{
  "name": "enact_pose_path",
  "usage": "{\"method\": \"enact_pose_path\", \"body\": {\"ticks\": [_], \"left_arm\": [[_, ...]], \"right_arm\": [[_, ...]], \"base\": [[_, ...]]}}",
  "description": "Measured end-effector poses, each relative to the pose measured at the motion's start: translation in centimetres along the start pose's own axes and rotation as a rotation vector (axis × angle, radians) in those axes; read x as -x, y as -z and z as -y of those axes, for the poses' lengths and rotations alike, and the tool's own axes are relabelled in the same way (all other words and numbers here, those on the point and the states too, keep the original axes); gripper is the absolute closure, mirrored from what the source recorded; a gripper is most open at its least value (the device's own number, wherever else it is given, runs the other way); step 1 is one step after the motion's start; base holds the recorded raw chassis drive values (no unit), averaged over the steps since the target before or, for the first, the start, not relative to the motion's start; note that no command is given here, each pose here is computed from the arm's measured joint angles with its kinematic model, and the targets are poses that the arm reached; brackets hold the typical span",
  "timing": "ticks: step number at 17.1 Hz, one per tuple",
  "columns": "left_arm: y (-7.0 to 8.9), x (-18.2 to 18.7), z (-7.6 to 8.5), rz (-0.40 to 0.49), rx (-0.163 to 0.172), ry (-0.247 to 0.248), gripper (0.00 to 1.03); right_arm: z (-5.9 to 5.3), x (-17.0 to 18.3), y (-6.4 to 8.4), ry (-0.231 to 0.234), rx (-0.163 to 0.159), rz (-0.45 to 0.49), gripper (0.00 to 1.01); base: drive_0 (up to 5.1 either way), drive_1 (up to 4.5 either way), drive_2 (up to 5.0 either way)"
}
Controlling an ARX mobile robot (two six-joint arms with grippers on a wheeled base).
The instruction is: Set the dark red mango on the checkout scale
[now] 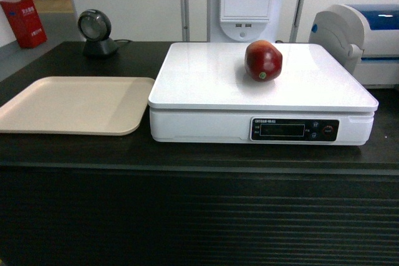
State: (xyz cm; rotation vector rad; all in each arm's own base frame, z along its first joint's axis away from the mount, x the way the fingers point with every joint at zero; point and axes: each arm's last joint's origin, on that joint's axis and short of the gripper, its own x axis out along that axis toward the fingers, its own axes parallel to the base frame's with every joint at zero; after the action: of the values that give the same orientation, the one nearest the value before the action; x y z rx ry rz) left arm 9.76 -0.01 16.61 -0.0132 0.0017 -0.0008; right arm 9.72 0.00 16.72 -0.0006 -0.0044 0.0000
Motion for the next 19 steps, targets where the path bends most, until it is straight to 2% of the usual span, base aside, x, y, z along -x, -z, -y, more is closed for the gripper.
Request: {"method": "enact_pose_path", "body": {"ticks": [19], "left_arm": [[0.00,0.00,0.00,0.000,-0.003,0.000,0.05]], "right_arm": [[0.00,0.00,0.00,-0.001,0.001,0.000,0.03]], "base": [[0.0,0.00,0.0]]}}
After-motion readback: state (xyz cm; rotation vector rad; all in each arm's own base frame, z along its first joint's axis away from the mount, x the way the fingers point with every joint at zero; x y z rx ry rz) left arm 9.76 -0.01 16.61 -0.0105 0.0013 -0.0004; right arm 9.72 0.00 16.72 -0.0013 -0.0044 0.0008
